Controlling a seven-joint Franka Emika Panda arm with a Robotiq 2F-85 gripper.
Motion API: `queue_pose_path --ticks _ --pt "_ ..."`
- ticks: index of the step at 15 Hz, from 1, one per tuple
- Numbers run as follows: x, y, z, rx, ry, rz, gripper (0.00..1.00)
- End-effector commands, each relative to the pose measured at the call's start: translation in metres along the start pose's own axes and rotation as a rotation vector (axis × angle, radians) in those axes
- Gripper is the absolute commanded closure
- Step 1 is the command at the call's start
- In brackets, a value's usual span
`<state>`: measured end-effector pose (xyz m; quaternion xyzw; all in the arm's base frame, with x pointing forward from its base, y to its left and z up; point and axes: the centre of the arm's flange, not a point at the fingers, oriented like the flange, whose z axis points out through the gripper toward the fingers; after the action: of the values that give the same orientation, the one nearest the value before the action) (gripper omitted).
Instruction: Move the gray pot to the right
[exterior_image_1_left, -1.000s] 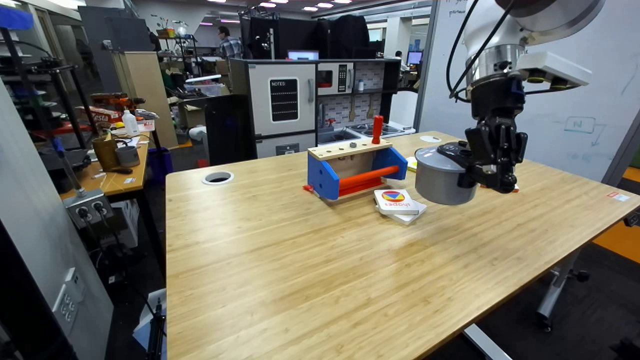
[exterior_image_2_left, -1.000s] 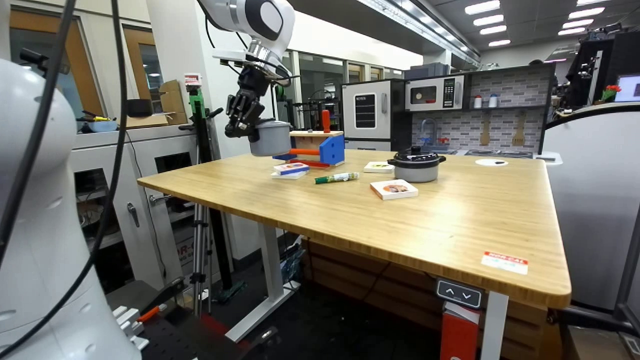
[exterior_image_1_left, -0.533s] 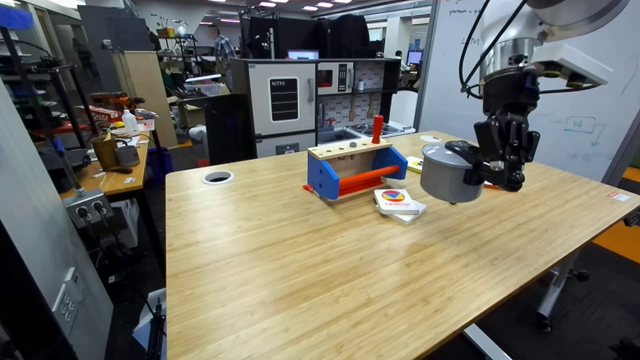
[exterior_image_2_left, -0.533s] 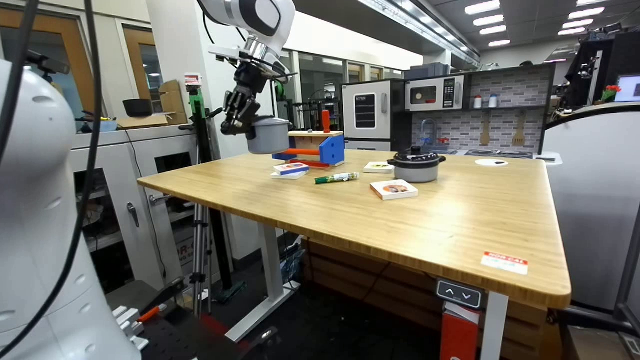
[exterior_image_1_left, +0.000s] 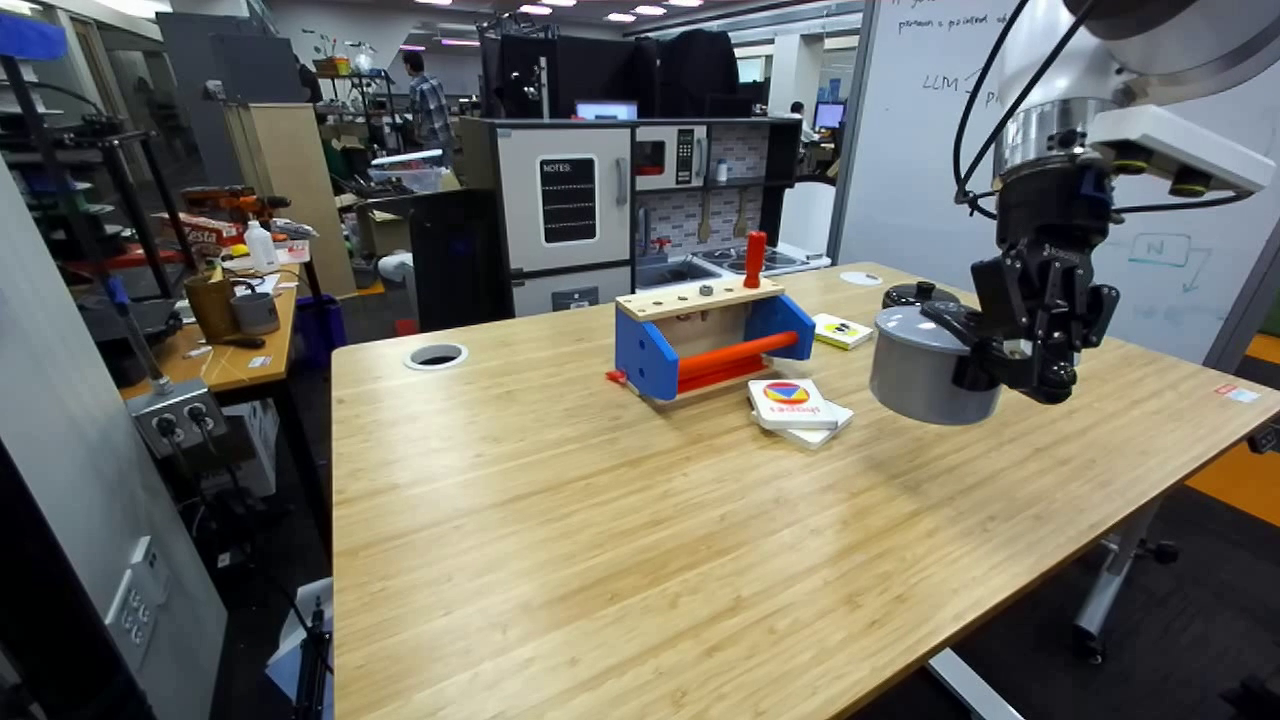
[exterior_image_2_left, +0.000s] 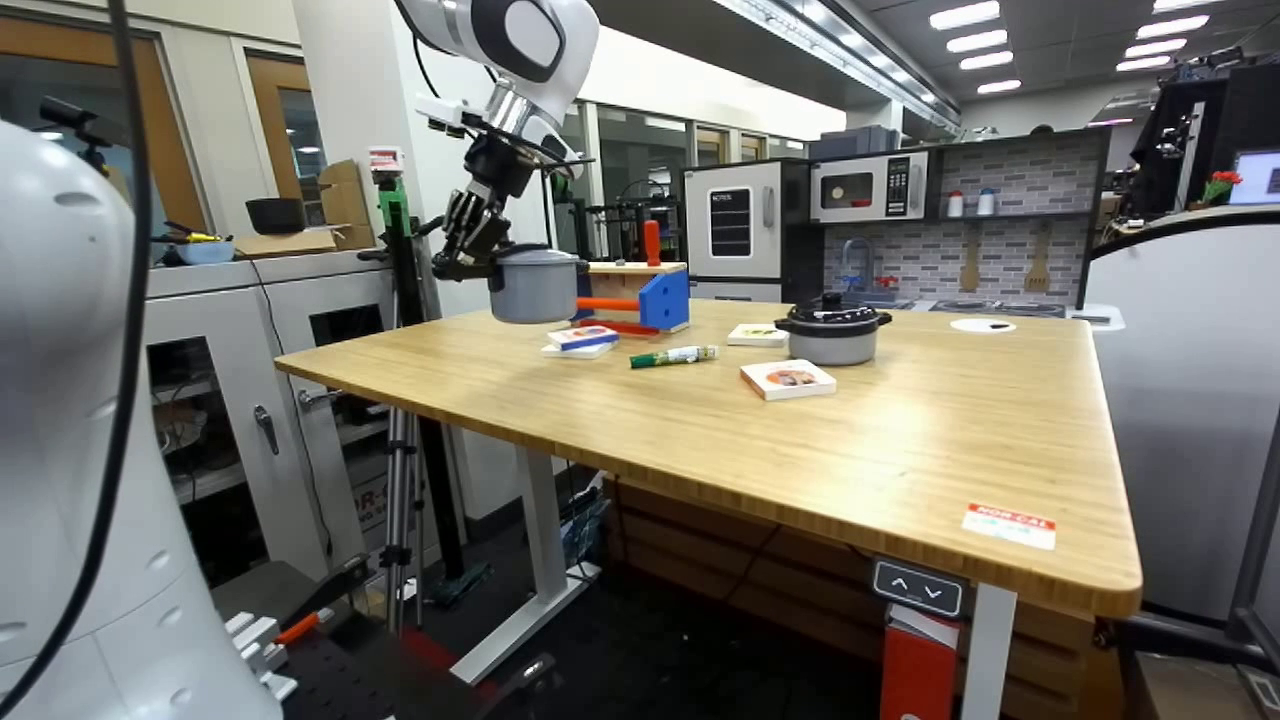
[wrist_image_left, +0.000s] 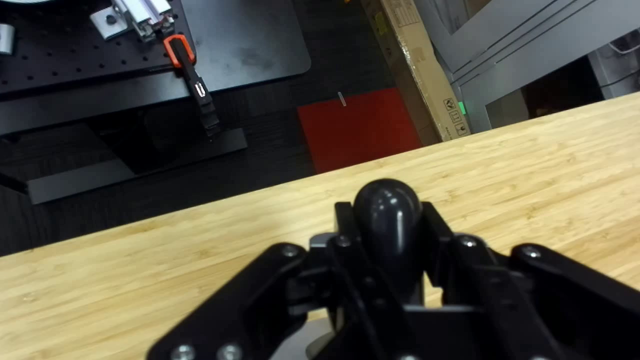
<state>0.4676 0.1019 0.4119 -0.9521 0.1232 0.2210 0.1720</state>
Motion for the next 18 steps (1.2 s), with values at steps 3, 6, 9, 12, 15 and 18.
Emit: queue_pose_path --ticks 3,6,9,12,15,18 --pt "-0.009 0.012 -0.007 0.134 0.050 0.169 0.92" --pt "-0.011 0.015 -0.009 0.158 0.056 0.229 0.92" --pt "-0.016 0.020 -0.003 0.151 0.054 0.283 0.92" --pt "-0.023 0.026 0.005 0.089 0.043 0.319 0.92" --pt "-0.031 0.033 0.007 0.055 0.062 0.339 0.92" --pt "-0.039 0.039 -0.002 0.037 0.095 0.359 0.92"
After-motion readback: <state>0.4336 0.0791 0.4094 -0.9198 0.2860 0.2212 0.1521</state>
